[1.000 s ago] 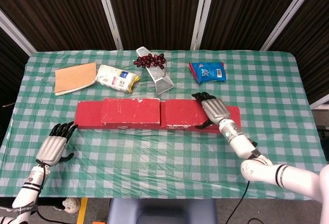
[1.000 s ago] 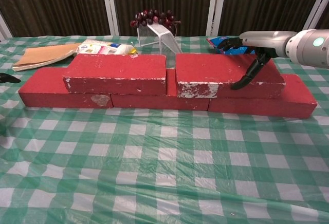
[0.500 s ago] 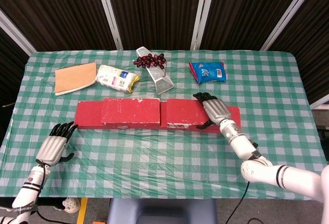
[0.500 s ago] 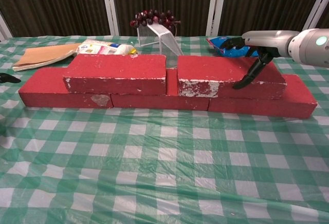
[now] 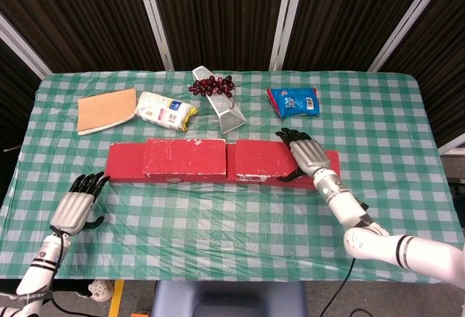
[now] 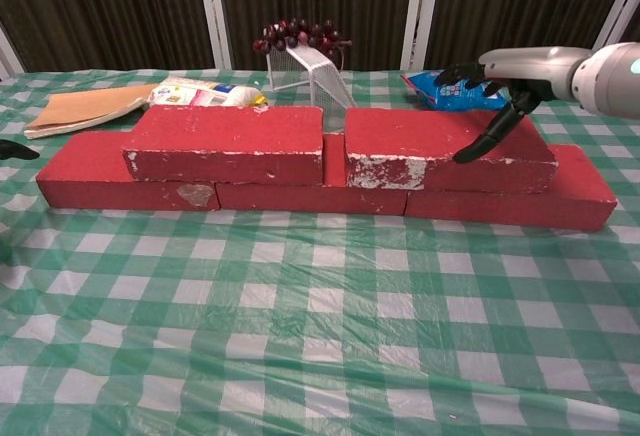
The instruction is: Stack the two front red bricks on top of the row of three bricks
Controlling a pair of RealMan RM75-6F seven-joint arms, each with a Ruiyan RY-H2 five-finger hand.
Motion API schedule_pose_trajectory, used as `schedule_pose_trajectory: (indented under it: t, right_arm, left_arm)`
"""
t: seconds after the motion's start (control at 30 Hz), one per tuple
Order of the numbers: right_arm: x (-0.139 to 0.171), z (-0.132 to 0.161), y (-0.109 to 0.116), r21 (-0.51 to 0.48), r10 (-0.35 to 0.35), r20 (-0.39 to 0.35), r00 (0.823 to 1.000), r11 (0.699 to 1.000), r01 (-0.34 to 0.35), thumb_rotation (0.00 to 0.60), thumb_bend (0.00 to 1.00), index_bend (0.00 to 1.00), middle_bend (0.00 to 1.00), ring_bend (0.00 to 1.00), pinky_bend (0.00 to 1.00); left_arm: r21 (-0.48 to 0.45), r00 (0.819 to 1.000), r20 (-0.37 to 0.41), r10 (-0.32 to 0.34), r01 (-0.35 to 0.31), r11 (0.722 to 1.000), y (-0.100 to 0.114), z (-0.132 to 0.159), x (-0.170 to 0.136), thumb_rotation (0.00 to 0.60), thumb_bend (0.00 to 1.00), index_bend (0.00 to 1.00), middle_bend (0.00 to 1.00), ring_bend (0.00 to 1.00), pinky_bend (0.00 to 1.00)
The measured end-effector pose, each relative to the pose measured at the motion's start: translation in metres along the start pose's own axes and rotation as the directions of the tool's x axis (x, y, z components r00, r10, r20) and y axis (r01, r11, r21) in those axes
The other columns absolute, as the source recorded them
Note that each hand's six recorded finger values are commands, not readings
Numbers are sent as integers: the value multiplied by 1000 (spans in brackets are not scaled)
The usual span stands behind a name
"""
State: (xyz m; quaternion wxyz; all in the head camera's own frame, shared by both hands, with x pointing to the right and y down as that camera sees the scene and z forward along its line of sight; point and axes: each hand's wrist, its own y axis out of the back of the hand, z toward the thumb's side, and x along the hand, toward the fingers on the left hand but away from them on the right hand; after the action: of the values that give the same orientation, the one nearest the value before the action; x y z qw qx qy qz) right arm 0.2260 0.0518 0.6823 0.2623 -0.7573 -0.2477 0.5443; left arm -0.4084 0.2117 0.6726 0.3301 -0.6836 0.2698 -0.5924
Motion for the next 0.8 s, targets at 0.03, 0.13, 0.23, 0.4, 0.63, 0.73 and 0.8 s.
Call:
schedule_pose_trajectory:
  t: [0.03, 0.13, 0.23, 0.4, 0.63, 0.73, 0.8]
  right_arm:
    - [2, -1, 2, -2, -10, -3, 1000, 1000, 10, 546, 42, 0, 97, 7, 176]
    - [8, -6, 7, 2, -31, -2, 1000, 1000, 31, 537, 43, 0, 84, 0, 143]
    - [22, -27, 14, 44, -76, 18, 997, 996, 75, 536, 43, 61, 83, 0, 127]
    - [59, -75, 13, 150, -113, 48, 992, 983, 104, 521, 110, 209, 83, 0, 109]
    - [83, -121, -4, 197, -69, 106, 992, 979, 48, 495, 203, 311, 83, 0, 107]
    - [81, -122, -12, 183, -46, 102, 994, 983, 27, 490, 208, 341, 83, 0, 108]
    - [79, -119, -18, 175, -27, 92, 995, 985, 11, 489, 210, 356, 83, 0, 107]
  left_arm:
    - [0, 1000, 0, 0, 0, 1000, 0, 0, 0, 600, 258, 0, 0, 0, 28]
    - [2, 1000, 1, 4, -4, 1000, 1, 0, -1, 600, 257, 0, 0, 0, 29]
    - [4, 1000, 2, 8, -8, 1000, 1, 1, -2, 600, 258, 0, 0, 0, 29]
    - [10, 1000, 0, 4, -4, 1000, 0, 2, -1, 600, 258, 0, 0, 0, 29]
    - [16, 1000, -2, -3, 3, 1000, -3, 4, 0, 600, 257, 0, 0, 0, 30]
    - [16, 1000, -3, -7, 7, 1000, -4, 4, 1, 600, 258, 0, 0, 0, 29]
    - [15, 1000, -3, -8, 8, 1000, -4, 4, 1, 600, 257, 0, 0, 0, 30]
